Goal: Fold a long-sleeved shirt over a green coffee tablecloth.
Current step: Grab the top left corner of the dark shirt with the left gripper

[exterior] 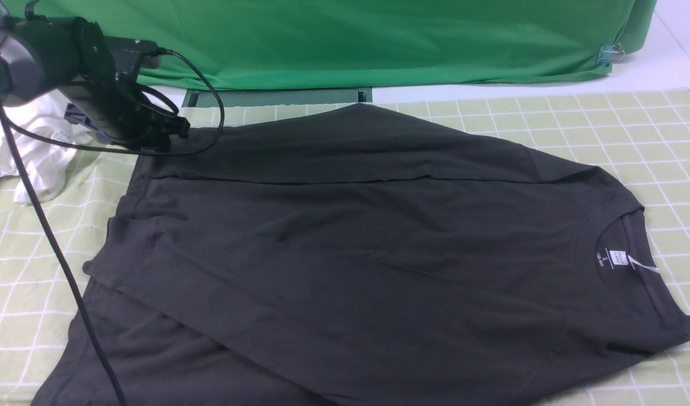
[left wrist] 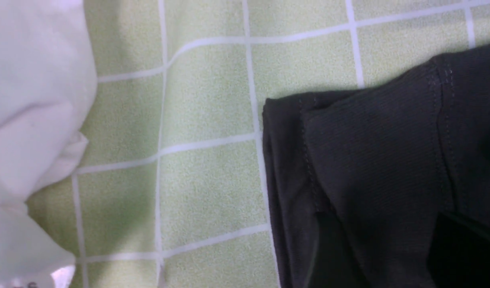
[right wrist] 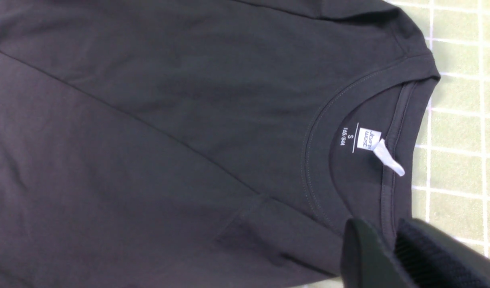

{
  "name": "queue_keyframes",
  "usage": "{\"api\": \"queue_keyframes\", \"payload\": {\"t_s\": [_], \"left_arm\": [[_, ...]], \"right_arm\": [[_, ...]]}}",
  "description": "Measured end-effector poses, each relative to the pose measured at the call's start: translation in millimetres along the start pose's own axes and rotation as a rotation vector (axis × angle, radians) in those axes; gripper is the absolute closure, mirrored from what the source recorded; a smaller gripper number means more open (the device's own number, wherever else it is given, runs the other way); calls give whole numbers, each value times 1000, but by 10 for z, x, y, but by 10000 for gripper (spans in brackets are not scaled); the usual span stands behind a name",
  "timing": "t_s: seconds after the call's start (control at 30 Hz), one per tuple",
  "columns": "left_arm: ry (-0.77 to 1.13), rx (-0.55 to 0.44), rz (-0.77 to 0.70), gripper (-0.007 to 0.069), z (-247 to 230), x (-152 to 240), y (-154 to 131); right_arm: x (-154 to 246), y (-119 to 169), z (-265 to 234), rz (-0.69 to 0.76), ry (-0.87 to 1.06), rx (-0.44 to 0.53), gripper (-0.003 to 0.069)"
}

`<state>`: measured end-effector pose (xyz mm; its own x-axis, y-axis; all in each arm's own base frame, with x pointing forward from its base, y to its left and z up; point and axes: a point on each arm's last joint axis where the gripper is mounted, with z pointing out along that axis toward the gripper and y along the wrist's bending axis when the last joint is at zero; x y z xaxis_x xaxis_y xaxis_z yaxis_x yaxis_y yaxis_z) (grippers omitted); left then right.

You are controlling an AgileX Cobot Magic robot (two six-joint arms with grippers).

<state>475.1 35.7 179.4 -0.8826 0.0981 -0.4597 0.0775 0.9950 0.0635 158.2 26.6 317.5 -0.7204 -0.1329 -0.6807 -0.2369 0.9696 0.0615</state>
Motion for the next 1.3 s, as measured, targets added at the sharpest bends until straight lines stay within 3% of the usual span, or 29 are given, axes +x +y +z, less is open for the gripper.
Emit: {"api": "queue_keyframes", "payload": {"t_s": [0.07,0.23,0.7,0.9,1.07,1.17,1.3], "left_arm": [[1,3,-3,216,5,1,-2],[13,8,-3,205,53,22,-8],[25,30,14,426,211,66,-31],[36,-10,9,370,228,78,5],[34,-10,-9,265,225,68,7],[33,13,-15,265,252,70,-10],[28,31,-3,336,256,65,-27]], "right_arm": [[0,0,0,0,0,0,537],[0,0,0,0,0,0,536],[0,0,0,0,0,0,533],[1,0,0,0,1,0,533],[-2,0,0,0,-2,0,530],[-5,-1,0,0,-5,1,529],[-6,-1,0,0,-7,1,533]]}}
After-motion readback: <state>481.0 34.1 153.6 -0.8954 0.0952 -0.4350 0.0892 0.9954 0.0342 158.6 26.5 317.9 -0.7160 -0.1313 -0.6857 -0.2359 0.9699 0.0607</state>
